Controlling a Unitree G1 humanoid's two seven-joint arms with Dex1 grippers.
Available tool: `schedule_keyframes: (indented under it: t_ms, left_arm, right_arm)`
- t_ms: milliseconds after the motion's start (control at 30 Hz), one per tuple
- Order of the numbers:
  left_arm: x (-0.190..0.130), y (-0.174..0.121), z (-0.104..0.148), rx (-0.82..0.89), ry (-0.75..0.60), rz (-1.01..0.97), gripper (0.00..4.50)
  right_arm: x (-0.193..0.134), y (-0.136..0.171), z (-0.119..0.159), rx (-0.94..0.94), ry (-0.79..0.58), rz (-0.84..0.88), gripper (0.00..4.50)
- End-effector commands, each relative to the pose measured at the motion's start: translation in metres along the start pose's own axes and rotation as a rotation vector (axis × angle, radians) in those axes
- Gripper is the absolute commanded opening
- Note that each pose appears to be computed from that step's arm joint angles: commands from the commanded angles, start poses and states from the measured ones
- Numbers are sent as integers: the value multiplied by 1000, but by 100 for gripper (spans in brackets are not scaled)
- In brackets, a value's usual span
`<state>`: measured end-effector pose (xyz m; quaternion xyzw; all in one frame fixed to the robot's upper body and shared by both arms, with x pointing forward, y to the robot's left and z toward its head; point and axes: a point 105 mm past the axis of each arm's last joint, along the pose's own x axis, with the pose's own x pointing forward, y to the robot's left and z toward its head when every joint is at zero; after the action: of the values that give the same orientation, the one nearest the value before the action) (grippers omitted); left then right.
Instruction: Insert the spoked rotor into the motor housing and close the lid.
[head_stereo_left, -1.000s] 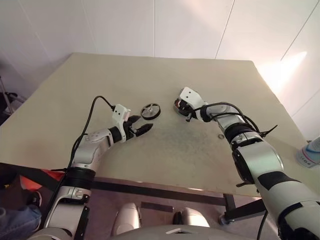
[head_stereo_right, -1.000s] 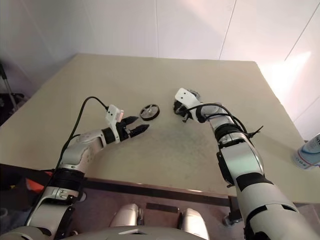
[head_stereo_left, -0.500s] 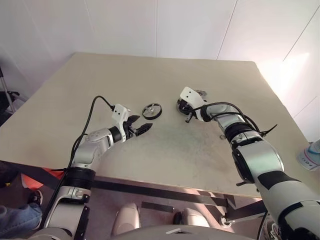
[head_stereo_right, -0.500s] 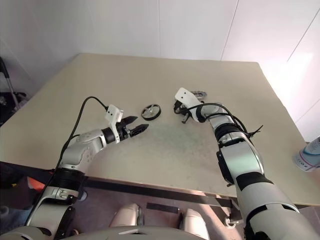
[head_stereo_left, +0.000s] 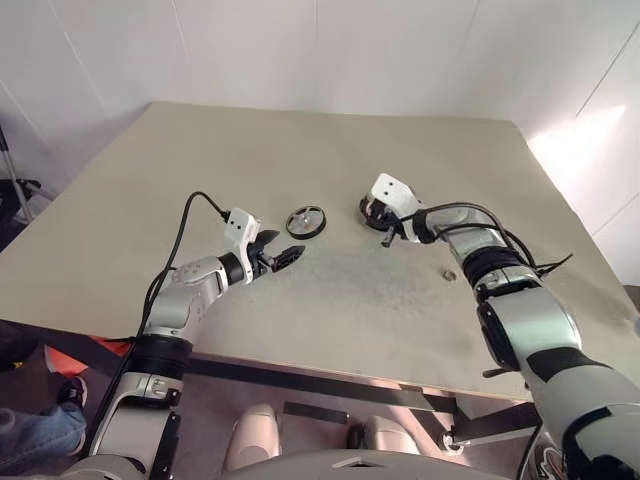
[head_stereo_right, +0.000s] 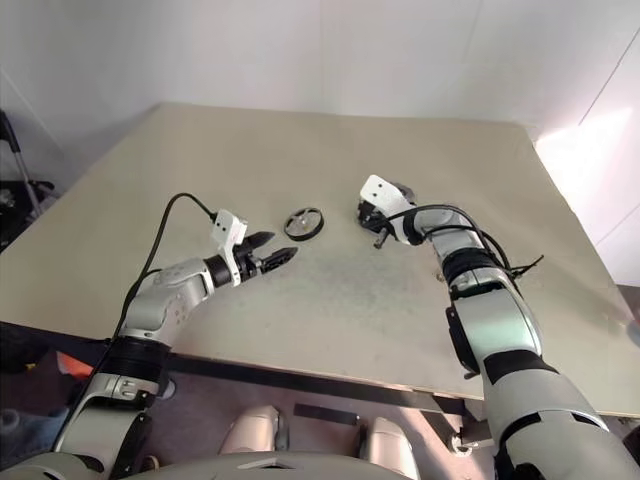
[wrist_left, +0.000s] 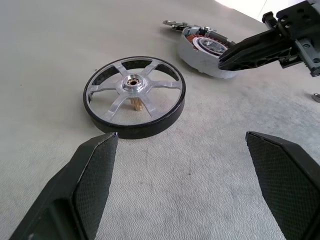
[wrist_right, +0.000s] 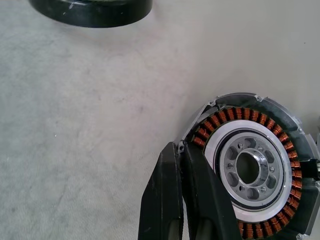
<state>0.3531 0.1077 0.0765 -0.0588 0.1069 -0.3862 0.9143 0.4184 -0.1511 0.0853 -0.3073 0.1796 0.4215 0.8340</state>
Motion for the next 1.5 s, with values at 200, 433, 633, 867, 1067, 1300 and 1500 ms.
schedule_keyframes:
  t_ms: [200, 433, 633, 867, 1067, 1300, 1500]
  left_arm:
    - [0, -1, 9, 17, -34, -1, 434]
    - [2, -4, 6, 12, -27, -14, 434]
    - [2, -6, 4, 9, -22, -22, 434]
    - [2, -6, 4, 7, -24, -19, 434]
    - [-1, -4, 4, 7, -23, -9, 434]
    - [0, -4, 6, 5, -29, -15, 434]
    - [5, -9, 4, 1, -18, -43, 434]
  right_arm:
    - [-45, 18, 6, -55, -47, 76, 3]
    - [-59, 67, 15, -65, -58, 157, 3]
    - [-66, 96, 29, -67, -83, 211, 3]
    - [-54, 101, 17, -25, -49, 218, 71]
    - [-68, 89, 50, -1, -186, 175, 201]
    - [-94, 28, 11, 46, -80, -138, 201]
    - [-125, 14, -42, 115, 64, -283, 201]
